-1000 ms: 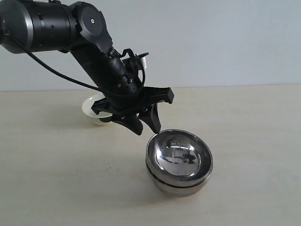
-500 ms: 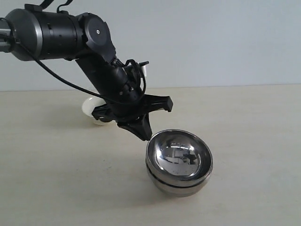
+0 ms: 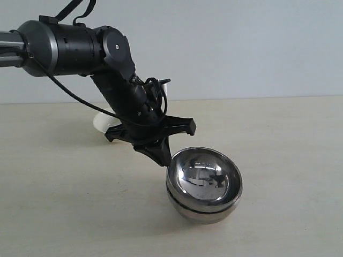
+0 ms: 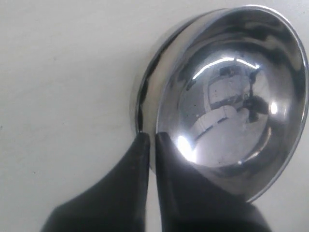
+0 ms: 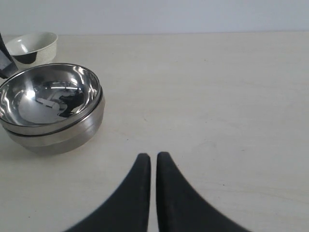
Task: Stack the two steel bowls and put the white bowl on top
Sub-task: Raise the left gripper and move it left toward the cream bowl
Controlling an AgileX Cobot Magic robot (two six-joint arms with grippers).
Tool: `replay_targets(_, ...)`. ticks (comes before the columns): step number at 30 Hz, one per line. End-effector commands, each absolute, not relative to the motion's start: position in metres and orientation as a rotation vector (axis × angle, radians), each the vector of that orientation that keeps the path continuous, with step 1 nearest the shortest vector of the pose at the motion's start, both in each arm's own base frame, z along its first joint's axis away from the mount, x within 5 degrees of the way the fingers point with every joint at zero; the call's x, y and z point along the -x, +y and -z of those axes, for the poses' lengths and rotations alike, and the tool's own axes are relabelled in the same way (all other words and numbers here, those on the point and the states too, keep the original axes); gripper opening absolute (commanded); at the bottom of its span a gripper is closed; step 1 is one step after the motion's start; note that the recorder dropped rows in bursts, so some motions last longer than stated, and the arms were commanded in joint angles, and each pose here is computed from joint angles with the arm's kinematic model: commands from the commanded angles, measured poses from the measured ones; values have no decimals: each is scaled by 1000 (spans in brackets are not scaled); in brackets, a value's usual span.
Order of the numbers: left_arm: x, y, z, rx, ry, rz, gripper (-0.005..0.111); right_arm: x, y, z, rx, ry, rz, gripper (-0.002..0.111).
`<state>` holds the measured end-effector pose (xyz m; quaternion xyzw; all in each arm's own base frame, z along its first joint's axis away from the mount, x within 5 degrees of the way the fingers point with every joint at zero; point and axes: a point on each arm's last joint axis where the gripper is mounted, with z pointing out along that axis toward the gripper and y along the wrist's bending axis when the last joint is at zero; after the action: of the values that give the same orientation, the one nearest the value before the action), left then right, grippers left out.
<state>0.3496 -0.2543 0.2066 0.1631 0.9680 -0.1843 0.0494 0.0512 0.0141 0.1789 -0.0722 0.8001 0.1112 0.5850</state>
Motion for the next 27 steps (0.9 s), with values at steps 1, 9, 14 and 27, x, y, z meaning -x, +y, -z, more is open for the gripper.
replay_targets(1, -350, -257, -193, -490, 2982, 542, 4, -51, 14, -180, 168, 1850, -256, 0)
replay_targets(9, -350, -256, -188, -495, 3005, 535, 4, -51, 14, -180, 168, 1850, -256, 0)
replay_targets(14, -347, -254, -209, -502, 2957, 551, 4, -51, 14, -180, 168, 1850, -256, 0)
replay_targets(27, -339, -243, -223, -574, 2987, 424, 4, -51, 14, -180, 168, 1850, -256, 0)
